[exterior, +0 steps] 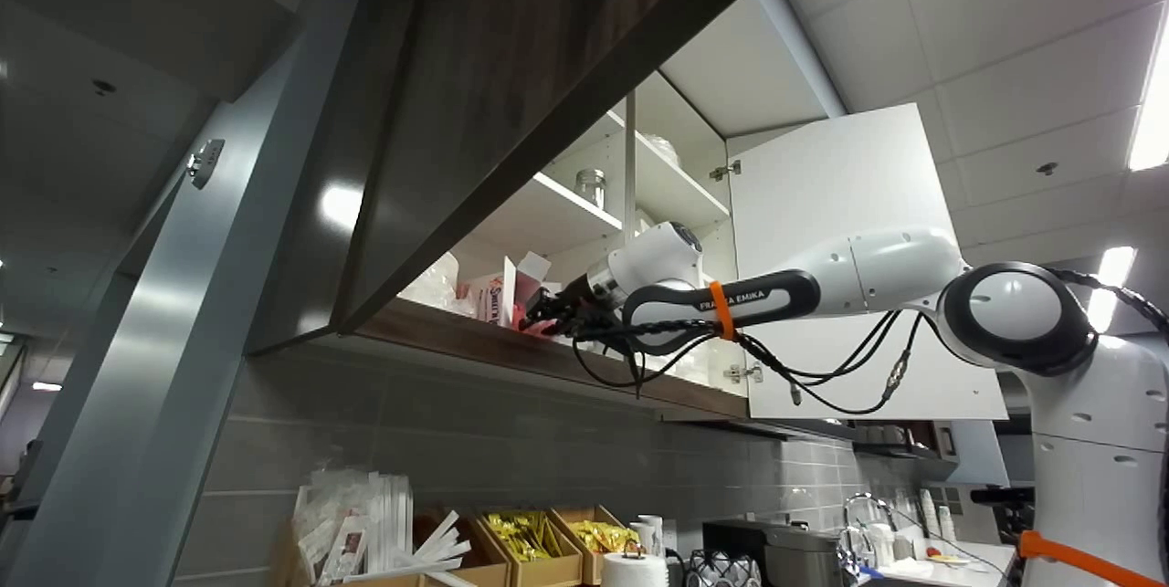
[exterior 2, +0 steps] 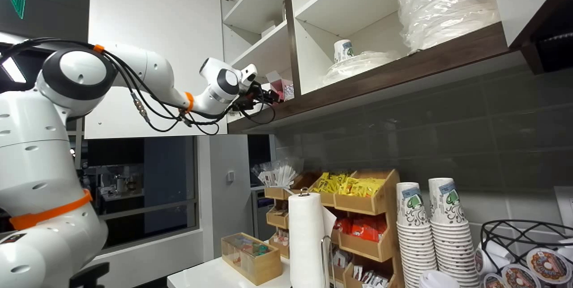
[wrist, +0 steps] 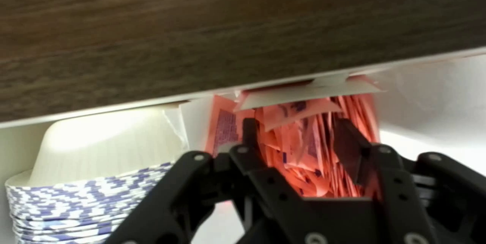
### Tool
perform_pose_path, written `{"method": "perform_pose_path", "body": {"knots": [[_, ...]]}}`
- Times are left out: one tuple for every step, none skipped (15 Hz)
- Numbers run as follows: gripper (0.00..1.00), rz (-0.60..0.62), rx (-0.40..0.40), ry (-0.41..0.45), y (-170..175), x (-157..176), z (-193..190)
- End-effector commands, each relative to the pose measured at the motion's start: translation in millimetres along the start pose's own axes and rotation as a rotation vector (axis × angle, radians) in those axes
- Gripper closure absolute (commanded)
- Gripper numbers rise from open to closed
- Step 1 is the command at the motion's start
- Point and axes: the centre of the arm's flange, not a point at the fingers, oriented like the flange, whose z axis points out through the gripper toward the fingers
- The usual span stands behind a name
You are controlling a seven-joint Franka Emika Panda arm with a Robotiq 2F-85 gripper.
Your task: Put the pink object in the box in the top cabinet
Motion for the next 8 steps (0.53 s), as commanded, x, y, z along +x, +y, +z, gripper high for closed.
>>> {"method": "perform_pose_path", "body": {"knots": [[0.70,0.000,-0.020,-0.022,5.5,-4.9,-13.9],[0.72,-0.002,-0.022,-0.019,6.6,-5.0,-16.1],[0.74,-0.003,-0.024,-0.016,7.3,-5.0,-17.7],[0.74,-0.004,-0.026,-0.013,8.0,-5.1,-19.4],[0.62,-0.007,-0.028,-0.010,8.7,-5.3,-21.1],[0.59,-0.009,-0.030,-0.009,9.2,-5.5,-22.5],[0.55,-0.011,-0.032,-0.009,9.8,-6.3,-24.2],[0.52,-0.013,-0.033,-0.009,10.2,-7.3,-25.7]]}}
